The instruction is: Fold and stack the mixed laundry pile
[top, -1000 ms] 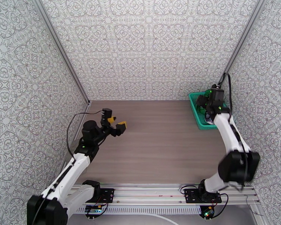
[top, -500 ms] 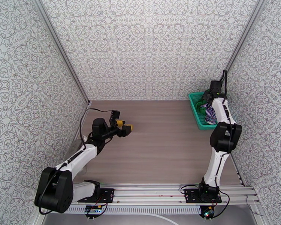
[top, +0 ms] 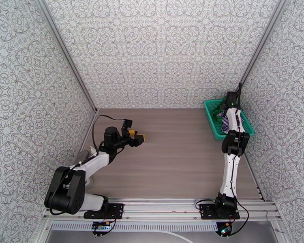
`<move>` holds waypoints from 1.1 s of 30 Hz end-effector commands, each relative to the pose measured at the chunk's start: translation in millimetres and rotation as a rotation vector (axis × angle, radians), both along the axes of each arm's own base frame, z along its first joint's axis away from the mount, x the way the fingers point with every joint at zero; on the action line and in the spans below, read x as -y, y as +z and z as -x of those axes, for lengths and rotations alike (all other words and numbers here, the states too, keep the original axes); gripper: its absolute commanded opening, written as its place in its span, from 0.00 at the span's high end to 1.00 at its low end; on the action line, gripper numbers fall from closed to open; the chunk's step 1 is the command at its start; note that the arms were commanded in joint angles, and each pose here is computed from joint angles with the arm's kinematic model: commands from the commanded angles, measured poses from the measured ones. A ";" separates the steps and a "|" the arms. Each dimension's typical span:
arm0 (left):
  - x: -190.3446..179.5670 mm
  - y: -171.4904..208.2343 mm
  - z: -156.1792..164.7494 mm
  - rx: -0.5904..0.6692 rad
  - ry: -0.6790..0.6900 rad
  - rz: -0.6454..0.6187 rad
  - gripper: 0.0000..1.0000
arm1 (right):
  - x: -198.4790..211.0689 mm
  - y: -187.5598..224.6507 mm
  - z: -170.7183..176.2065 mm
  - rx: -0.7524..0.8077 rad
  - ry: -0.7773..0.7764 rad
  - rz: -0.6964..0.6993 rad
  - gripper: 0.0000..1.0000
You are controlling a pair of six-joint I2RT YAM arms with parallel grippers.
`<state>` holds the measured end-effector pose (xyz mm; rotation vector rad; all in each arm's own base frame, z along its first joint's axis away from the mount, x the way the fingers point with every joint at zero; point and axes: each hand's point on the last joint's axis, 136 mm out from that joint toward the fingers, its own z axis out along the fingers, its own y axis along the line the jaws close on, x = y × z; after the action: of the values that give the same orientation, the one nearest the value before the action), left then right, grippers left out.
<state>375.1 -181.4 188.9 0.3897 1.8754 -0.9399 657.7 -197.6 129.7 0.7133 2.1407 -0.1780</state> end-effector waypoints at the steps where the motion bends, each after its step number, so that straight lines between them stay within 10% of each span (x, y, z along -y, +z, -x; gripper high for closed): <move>1: 10.7 17.1 -2.2 0.049 -0.041 0.040 0.11 | -26.9 58.7 -12.4 0.145 0.122 0.019 1.00; 19: 18.5 30.3 28.8 0.074 -0.092 0.098 0.11 | -182.1 274.5 132.0 0.552 0.359 0.241 1.00; 33: 13.3 90.4 65.8 0.180 -0.098 0.084 0.11 | -377.7 437.5 296.9 0.848 0.933 0.209 1.00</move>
<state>320.3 -192.8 267.6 0.4678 1.6547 -1.0255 407.8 174.5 521.1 -0.2835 1.4861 0.2771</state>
